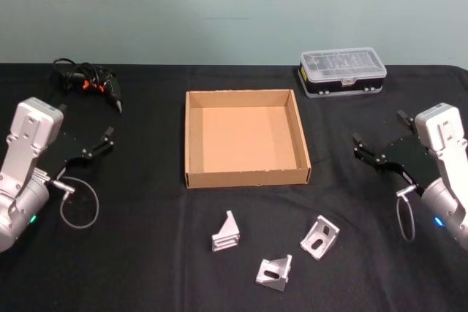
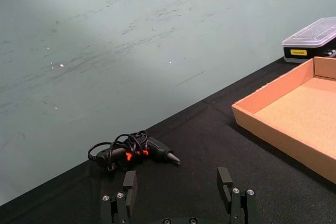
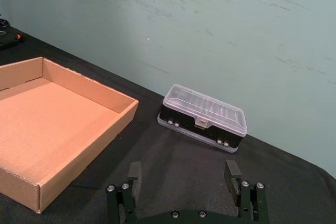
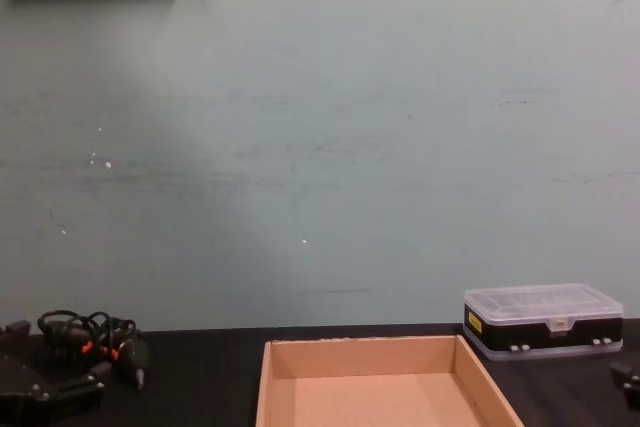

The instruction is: Use one hand to pick up the angle iron from the table and place it into the box.

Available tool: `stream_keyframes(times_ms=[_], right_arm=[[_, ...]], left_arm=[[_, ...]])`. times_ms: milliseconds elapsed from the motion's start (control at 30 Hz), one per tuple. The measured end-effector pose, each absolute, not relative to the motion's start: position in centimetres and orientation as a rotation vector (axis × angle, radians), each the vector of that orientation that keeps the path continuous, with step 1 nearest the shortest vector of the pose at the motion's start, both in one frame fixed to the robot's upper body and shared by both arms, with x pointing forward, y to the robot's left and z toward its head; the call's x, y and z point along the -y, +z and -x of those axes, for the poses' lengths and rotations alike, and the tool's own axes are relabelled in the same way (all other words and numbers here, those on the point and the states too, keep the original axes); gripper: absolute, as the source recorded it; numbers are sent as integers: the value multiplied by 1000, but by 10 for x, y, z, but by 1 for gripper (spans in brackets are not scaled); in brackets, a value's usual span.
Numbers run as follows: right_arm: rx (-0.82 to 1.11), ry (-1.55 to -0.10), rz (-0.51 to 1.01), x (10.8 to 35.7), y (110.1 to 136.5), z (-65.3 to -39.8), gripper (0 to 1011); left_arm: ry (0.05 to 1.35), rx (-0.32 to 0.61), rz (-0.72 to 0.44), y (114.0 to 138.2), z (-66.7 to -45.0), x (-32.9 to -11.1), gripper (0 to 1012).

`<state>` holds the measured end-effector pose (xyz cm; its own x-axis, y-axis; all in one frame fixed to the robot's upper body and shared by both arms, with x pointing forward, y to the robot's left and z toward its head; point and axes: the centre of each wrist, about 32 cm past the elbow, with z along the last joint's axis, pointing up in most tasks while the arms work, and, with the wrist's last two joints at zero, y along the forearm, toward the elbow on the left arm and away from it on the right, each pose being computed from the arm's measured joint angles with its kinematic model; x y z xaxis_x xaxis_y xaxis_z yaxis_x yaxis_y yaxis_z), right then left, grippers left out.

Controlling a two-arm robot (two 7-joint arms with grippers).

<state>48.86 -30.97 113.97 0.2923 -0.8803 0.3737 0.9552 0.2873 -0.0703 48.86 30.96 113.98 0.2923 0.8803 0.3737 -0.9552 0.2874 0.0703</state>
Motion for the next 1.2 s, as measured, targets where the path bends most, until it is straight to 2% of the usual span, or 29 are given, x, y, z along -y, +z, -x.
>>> stream_keyframes(times_ms=[1200], right_arm=[[285, -1248, 304, 310, 1140, -489, 1003]], left_arm=[[1248, 285, -304, 1140, -489, -310, 1000]])
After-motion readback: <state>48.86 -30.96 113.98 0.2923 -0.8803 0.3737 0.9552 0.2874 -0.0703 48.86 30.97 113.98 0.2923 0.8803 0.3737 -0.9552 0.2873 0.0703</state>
